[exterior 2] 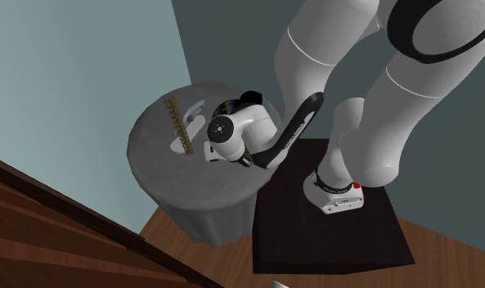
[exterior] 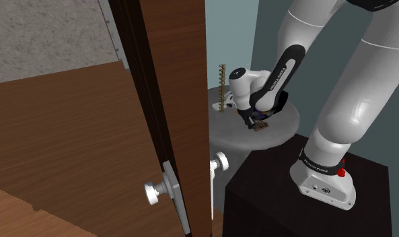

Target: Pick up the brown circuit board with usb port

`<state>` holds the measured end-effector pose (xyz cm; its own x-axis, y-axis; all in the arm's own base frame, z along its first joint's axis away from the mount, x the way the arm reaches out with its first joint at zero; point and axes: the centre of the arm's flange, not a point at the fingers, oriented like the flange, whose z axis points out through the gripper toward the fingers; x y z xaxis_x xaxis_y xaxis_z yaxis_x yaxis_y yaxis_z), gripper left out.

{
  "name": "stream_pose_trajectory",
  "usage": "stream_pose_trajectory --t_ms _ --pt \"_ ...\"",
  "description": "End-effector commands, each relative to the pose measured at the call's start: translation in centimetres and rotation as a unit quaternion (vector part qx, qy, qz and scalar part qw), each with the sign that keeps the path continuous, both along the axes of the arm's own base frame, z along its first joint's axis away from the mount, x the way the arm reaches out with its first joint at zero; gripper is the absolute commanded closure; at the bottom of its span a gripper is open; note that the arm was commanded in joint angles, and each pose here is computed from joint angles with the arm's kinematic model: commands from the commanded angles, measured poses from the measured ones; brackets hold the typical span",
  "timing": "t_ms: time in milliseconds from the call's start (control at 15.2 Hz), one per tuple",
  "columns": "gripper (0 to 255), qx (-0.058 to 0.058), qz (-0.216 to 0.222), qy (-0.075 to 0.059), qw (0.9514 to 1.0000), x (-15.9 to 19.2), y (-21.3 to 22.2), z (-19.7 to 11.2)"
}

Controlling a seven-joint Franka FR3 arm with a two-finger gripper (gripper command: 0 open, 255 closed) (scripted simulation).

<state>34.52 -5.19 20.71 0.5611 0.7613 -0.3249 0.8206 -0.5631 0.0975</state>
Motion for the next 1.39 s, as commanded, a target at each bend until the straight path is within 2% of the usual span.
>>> stream_pose_trajectory --t_ms 0,330,1320 --pt "255 0.0 0.0 0.0 1.0 0.0 0.0 0.0" --pt "255 0.0 0.0 0.0 1.0 0.0 -0.1 -0.1" --pt "255 0.0 0.0 0.0 1.0 0.0 -0.1 7.9"
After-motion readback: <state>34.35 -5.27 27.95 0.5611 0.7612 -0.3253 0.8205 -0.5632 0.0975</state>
